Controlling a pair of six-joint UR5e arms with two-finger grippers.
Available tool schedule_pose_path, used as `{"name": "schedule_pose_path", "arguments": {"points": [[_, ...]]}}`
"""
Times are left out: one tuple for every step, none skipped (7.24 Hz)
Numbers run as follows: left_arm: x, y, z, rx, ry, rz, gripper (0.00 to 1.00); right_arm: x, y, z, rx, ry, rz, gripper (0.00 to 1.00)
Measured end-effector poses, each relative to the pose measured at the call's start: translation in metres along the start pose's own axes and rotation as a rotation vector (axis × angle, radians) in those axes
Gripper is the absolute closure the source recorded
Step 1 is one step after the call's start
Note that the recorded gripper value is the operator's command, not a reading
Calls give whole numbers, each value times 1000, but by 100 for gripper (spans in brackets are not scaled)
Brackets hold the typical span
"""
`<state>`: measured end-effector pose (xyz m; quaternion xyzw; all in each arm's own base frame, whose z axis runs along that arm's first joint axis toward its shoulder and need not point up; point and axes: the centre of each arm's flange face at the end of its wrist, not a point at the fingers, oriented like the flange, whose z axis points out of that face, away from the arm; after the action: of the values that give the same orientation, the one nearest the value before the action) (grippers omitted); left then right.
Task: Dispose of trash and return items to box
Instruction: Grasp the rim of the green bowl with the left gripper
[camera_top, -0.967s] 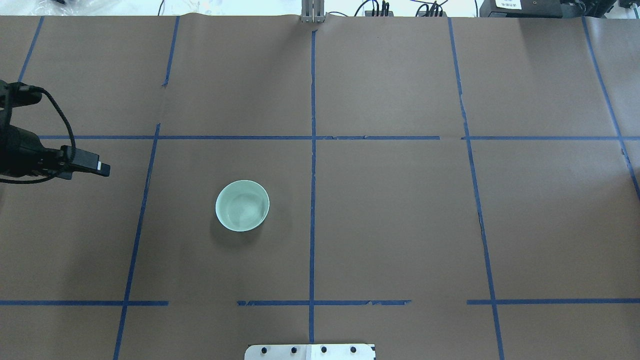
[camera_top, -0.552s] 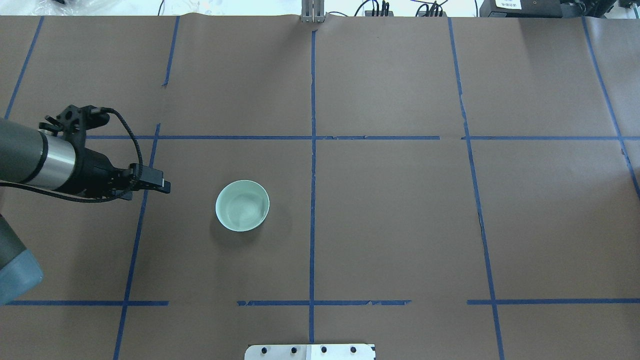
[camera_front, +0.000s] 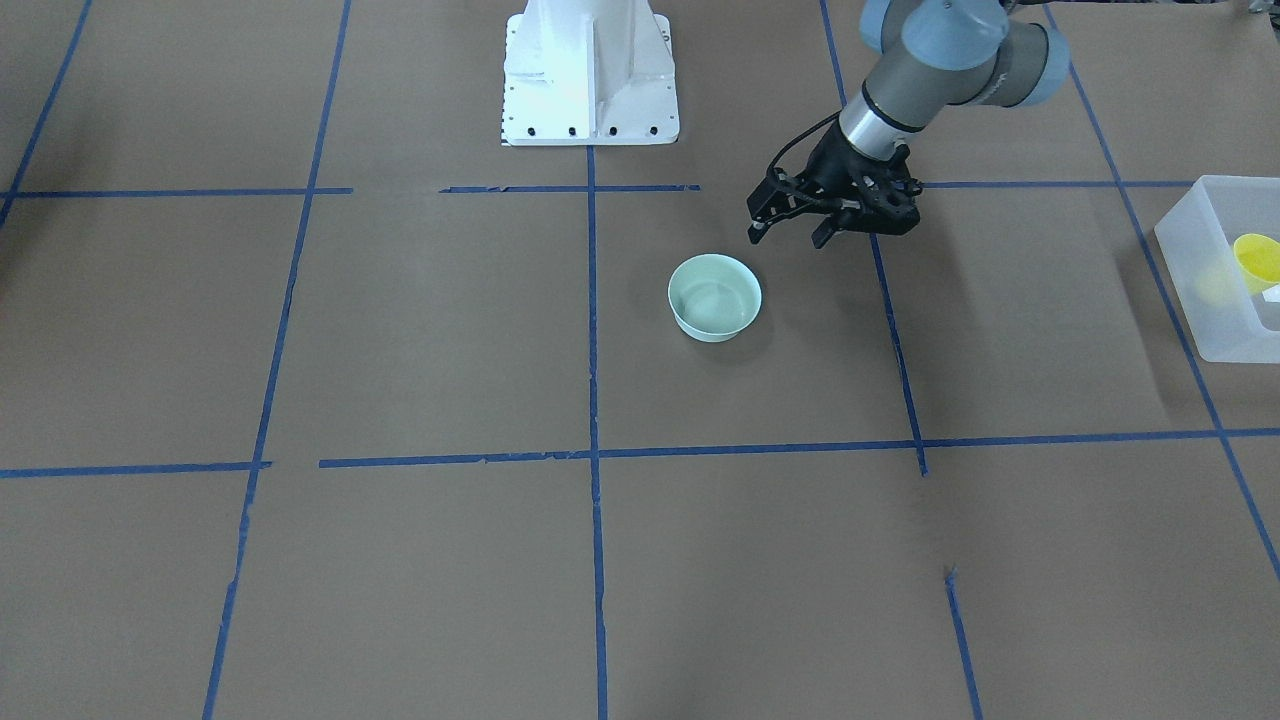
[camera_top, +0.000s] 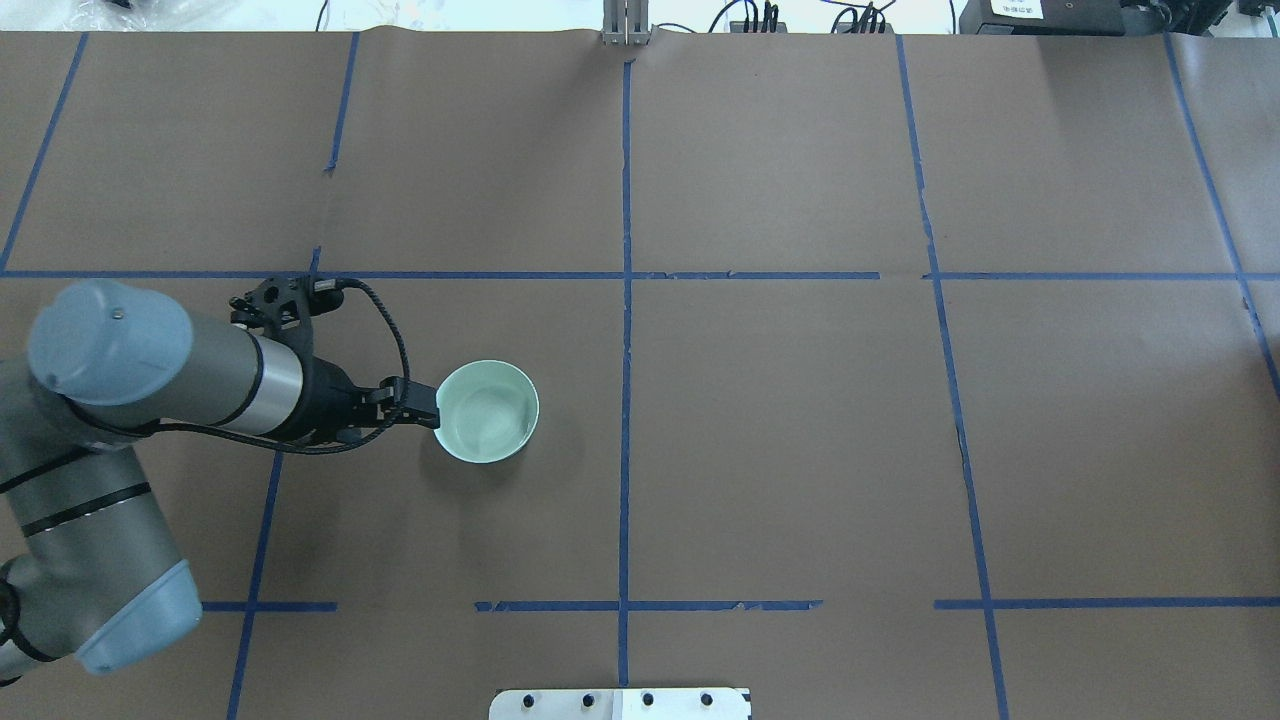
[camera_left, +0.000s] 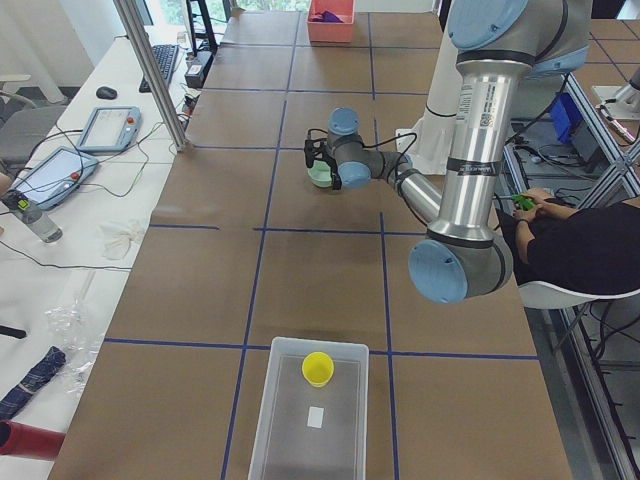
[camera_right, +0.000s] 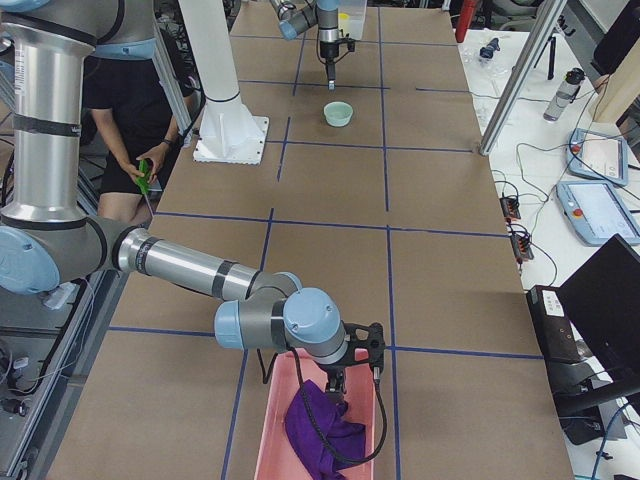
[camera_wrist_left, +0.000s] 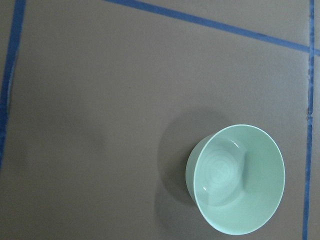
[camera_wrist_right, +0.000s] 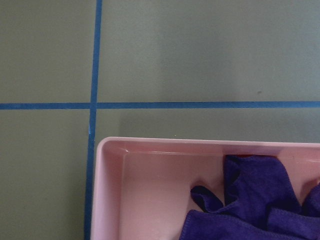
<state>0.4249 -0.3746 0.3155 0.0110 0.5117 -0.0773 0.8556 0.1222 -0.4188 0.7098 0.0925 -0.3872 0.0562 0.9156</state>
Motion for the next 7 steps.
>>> {"name": "schedule_pose_path", "arguments": {"points": [[13,-1,11,14,-34,-10,4,-18,-5,2,-10,-25,23,0],[16,-3,21,22,-60,-17,5,-36,-10,3,-19,-44,40,0],[14,-5,30,24,-82,-23,6,-54,-14,4,-26,-58,53,0],[11,-8,39,29,-100,-28,8,-70,-17,3,-28,-65,53,0],[11,-11,48,40,-113,-29,13,-81,-19,3,-29,-68,44,0],[13,-11,56,48,-123,-27,23,-90,-20,3,-30,-67,32,0],[15,-10,63,47,-129,-25,37,-96,-21,4,-31,-61,21,0]]}}
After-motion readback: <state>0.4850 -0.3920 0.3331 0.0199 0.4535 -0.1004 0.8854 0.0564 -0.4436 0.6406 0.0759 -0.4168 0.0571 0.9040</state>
